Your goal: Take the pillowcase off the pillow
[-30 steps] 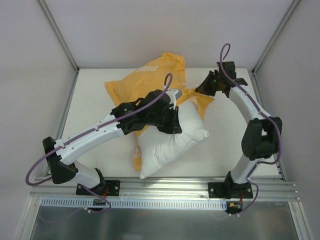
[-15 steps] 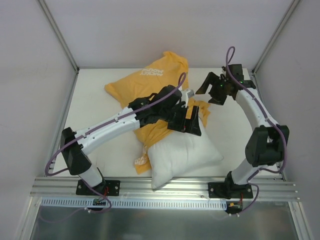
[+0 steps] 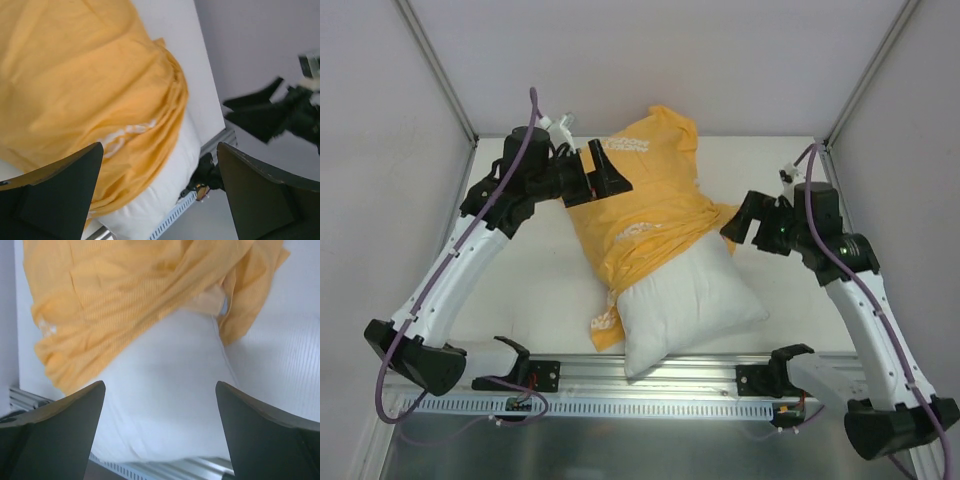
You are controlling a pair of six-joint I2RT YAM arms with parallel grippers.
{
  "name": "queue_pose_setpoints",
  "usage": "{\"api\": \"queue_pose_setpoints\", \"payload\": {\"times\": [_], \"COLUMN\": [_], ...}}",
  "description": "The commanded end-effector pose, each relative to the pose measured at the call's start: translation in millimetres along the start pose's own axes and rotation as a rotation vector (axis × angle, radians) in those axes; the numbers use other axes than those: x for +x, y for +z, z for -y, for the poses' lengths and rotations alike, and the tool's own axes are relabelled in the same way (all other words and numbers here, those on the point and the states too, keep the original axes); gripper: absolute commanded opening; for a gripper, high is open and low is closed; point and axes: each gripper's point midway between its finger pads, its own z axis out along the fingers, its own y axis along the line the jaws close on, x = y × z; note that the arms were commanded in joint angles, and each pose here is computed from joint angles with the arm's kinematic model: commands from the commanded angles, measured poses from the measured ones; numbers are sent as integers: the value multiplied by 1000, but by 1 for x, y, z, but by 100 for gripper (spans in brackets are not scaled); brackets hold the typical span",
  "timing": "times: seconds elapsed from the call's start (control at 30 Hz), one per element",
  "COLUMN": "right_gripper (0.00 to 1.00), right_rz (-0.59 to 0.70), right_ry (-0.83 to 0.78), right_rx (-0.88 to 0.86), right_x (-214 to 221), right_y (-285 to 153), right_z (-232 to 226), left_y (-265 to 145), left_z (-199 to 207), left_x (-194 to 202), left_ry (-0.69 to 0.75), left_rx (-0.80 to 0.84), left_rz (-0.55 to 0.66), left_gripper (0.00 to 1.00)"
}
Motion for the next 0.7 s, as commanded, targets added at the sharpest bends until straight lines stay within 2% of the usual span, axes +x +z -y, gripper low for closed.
{"api": "queue_pose_setpoints", "payload": {"times": [0.0,0.1,0.23,0.33,0.43,0.47,0.5,0.53,0.57,0.6,0.63,0.67], "right_gripper": [96,96,96,96,96,97,100,77,63,44,11,1], "right_rz": [-28,-49,-91,-126,-182,-195,-225,-232,-206,-186,-167,-131], "right_ry": [-93,-123,-115,-158,-187,-185,-198,-213,-234,-243,-245,-215], "right_rx": [125,141,139,109,58,38,59,61,101,124,144,197], "right_x": [44,78,114,137,157,163,170,172,166,158,150,133], "right_y": [-30,-44,-46,-32,-7,4,15,21,26,28,28,28], "right_z": [14,16,13,-1,-23,-29,-28,-30,-24,-23,-19,-6], "left_y": [13,29,57,74,81,81,79,78,74,70,66,57], "left_z": [-72,-108,-126,-137,-143,-144,-144,-143,-144,-146,-148,-149], "left_x": [14,15,21,23,23,23,22,23,23,23,22,22], "left_ry": [-90,-128,-171,-192,-201,-202,-199,-196,-189,-187,-184,-178], "left_rx": [-181,-270,-298,-315,-327,-334,-337,-336,-343,-353,-366,-384], "left_rz": [-46,-69,-134,-155,-159,-156,-150,-148,-139,-131,-116,-92], "left_gripper": [99,99,97,85,53,28,15,2,0,0,0,0]}}
